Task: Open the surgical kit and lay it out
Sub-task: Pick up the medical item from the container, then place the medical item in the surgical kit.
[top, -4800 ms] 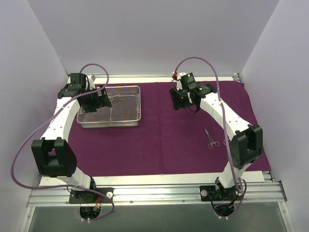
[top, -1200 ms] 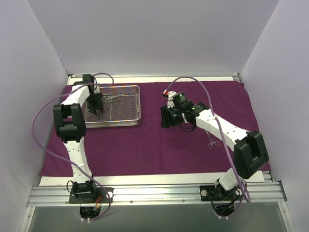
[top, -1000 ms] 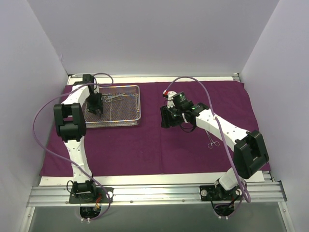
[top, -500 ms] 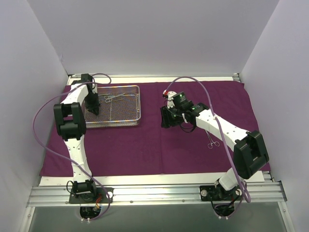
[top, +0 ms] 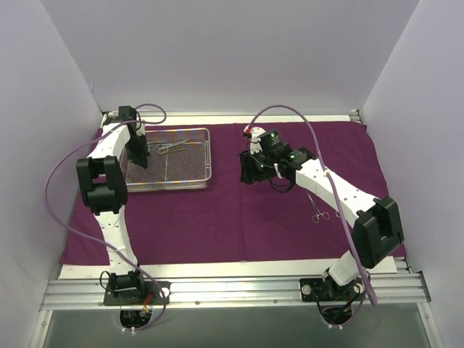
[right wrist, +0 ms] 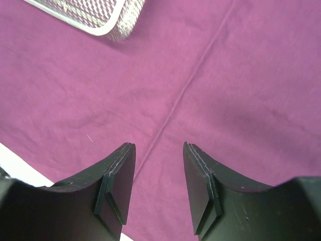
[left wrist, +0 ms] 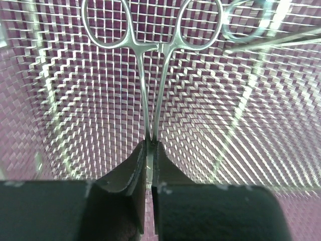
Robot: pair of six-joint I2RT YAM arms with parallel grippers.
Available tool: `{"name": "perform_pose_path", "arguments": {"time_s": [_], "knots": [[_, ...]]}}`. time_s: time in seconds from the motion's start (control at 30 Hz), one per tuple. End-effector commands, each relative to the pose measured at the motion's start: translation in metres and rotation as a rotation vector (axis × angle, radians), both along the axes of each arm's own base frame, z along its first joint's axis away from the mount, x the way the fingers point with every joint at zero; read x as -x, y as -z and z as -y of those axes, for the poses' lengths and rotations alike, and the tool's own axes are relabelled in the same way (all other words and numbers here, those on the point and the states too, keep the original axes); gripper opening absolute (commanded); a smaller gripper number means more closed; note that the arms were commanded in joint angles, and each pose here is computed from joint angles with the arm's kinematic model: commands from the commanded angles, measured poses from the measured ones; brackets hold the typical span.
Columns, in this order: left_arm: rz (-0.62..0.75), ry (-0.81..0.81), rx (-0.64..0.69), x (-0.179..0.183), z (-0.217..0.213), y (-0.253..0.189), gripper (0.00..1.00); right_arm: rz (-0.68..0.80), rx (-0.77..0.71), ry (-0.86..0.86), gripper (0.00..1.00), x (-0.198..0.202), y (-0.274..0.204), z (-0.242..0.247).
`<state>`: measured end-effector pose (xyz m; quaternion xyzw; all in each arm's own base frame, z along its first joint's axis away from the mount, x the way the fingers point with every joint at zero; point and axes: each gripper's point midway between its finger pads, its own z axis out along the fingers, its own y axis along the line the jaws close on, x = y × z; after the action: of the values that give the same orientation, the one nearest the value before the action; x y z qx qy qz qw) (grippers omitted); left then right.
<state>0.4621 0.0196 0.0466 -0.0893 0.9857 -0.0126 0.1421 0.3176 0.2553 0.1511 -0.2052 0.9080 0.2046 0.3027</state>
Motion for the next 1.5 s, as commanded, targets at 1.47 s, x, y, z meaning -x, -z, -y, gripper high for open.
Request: {"name": "perform_pose_path", "arguments": {"time_s": [1.47], "knots": [[0.314, 0.881, 0.285, 0.202, 0.285, -0.17, 0.02, -0.451, -0.659, -0.092, 0.61, 0.008, -0.078, -0.046]]}}
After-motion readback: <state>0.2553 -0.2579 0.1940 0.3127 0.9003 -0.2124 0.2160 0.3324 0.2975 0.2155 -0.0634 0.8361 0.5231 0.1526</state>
